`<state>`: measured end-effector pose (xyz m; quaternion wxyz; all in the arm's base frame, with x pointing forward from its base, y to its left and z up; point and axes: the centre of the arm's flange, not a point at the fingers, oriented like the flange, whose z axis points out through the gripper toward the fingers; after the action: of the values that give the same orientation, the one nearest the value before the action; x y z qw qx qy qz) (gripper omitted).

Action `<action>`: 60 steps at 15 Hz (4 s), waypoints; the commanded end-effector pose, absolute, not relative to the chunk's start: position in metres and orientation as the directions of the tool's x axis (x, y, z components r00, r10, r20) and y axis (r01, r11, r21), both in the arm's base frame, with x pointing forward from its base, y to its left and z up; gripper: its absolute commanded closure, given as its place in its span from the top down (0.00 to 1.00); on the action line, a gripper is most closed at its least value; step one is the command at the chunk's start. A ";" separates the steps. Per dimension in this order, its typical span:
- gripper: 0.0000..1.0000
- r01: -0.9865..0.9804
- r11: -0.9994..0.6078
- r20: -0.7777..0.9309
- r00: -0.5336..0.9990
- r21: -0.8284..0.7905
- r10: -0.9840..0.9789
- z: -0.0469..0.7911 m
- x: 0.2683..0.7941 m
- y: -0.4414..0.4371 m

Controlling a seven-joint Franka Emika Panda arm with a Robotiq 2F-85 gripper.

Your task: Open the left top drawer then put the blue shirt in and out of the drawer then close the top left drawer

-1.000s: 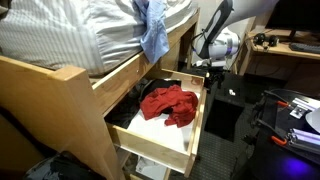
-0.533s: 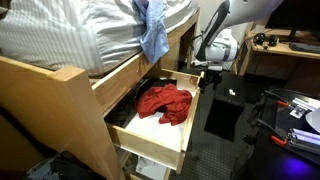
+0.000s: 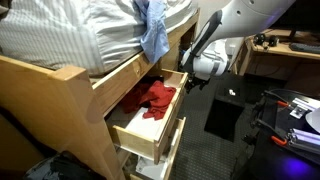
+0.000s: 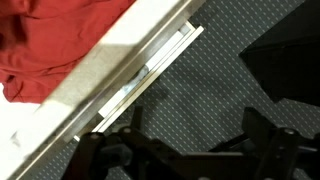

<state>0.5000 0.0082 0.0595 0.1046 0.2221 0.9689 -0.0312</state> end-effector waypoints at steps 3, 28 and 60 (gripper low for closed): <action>1.00 0.443 0.897 -0.219 -0.876 -0.016 0.429 0.060 0.500 0.005; 1.00 0.458 0.882 -0.367 -0.806 0.110 0.465 0.038 0.549 0.045; 1.00 0.509 0.837 -0.464 -0.703 0.201 0.539 0.035 0.597 0.062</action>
<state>0.5966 0.0625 0.0347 0.2605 0.2843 0.9222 0.0288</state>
